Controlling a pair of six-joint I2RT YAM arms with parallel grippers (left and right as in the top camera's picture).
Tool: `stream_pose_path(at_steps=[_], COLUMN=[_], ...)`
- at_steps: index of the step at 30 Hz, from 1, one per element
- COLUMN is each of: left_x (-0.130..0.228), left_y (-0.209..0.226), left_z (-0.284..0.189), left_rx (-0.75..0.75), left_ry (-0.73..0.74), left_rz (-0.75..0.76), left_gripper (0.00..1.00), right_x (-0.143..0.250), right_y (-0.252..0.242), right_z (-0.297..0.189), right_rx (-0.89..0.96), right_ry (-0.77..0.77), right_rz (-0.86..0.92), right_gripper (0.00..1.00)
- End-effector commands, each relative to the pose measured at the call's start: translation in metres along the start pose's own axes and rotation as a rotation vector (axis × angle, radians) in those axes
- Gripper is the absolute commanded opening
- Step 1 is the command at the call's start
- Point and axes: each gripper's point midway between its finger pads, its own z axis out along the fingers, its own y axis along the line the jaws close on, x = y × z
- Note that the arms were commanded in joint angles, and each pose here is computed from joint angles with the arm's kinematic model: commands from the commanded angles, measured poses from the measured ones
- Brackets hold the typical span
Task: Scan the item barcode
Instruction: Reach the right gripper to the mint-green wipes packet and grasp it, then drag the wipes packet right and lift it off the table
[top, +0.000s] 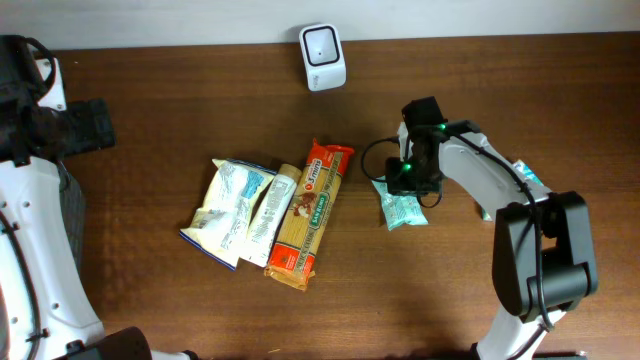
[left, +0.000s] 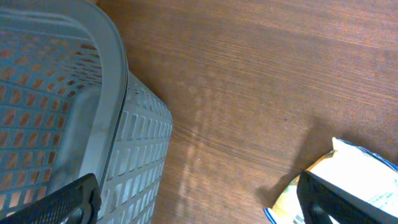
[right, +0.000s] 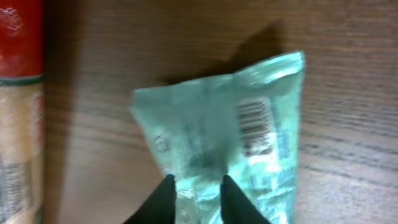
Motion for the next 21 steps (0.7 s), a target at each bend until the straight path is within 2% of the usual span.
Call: stream_pose_path(at_steps=[1,7,10,12,16,18,21], left_x=[-0.002,-0.002,-0.002,-0.002,-0.002,-0.002,-0.002], left_y=[0.004,0.004,0.004,0.004,0.004,0.004,0.004], left_z=[-0.006,-0.006,-0.006,-0.006,-0.006,-0.006,-0.006], left_rx=[-0.013,-0.013,-0.013,-0.013,-0.013,-0.013,-0.013], left_ry=[-0.018,-0.018,-0.018,-0.018,-0.018,-0.018,-0.017], left_rz=[-0.005,-0.005,-0.005,-0.005,-0.005,-0.005,-0.005], left_gripper=[0.99,0.99,0.99,0.99,0.99,0.99,0.99], right_x=[0.001,0.068,0.089,0.089,0.071,0.061,0.046], right_y=[0.021,0.046,0.015,-0.007,-0.049,-0.049,-0.035], right_z=[-0.003,0.025,0.027,0.021,0.012,0.008,0.001], right_rx=[-0.054,-0.017,0.145,0.224,0.269,0.187,0.077], right_ry=[0.022,0.204,0.261,0.269,0.22,0.21,0.186], right_rz=[-0.084,-0.189,-0.056,0.022,0.128,0.112,0.029], right_gripper=[0.26,0.26,0.26,0.25,0.24,0.19,0.19])
